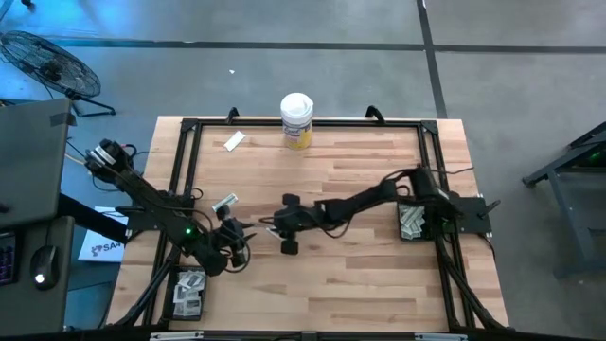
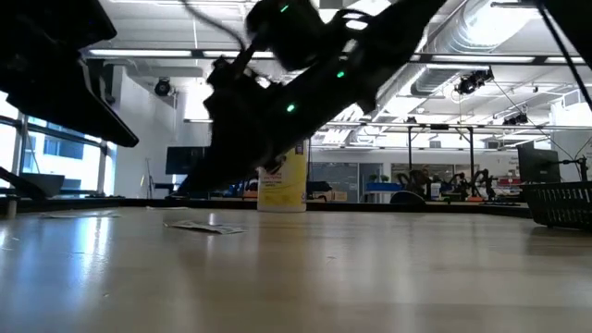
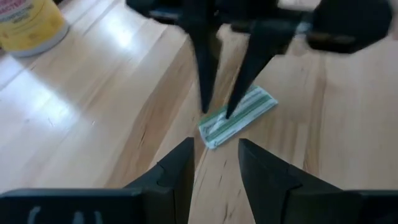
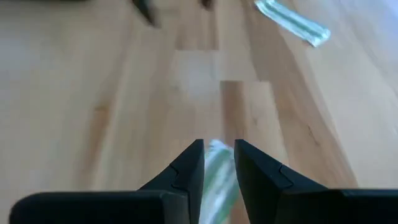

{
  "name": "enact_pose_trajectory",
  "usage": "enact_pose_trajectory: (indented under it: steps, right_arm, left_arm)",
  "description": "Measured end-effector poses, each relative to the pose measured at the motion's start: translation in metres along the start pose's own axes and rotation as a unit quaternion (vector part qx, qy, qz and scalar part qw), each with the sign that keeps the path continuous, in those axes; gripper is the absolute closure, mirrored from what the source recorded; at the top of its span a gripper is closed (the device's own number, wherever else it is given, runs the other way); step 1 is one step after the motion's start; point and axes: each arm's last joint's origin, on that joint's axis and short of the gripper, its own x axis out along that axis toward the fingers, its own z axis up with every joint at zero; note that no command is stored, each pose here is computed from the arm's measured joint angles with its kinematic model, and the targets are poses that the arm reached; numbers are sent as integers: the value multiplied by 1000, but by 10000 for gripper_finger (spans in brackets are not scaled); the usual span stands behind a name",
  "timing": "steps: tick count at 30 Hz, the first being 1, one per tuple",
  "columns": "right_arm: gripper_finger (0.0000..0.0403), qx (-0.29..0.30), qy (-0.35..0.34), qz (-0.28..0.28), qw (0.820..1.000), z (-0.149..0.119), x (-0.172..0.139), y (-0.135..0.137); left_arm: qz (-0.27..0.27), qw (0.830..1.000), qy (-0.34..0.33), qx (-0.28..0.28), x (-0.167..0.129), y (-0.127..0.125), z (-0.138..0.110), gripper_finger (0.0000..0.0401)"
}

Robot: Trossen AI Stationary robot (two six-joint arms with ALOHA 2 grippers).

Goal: Pick & Place First Aid Supplies
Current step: Put the white bandage pad into the right black bin

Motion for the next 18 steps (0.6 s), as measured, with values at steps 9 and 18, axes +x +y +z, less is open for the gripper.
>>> enact_pose_trajectory:
  steps: [9,18]
  right_arm:
    - [320,7,61,-31,998,-7,18,-13]
    - [320,-23,81,-17,996,-10,18,-13]
  left_arm:
    - [1,1000,2,-11,0,0,-1,279]
    - [8,1000,-6,-16,0,1,0,279]
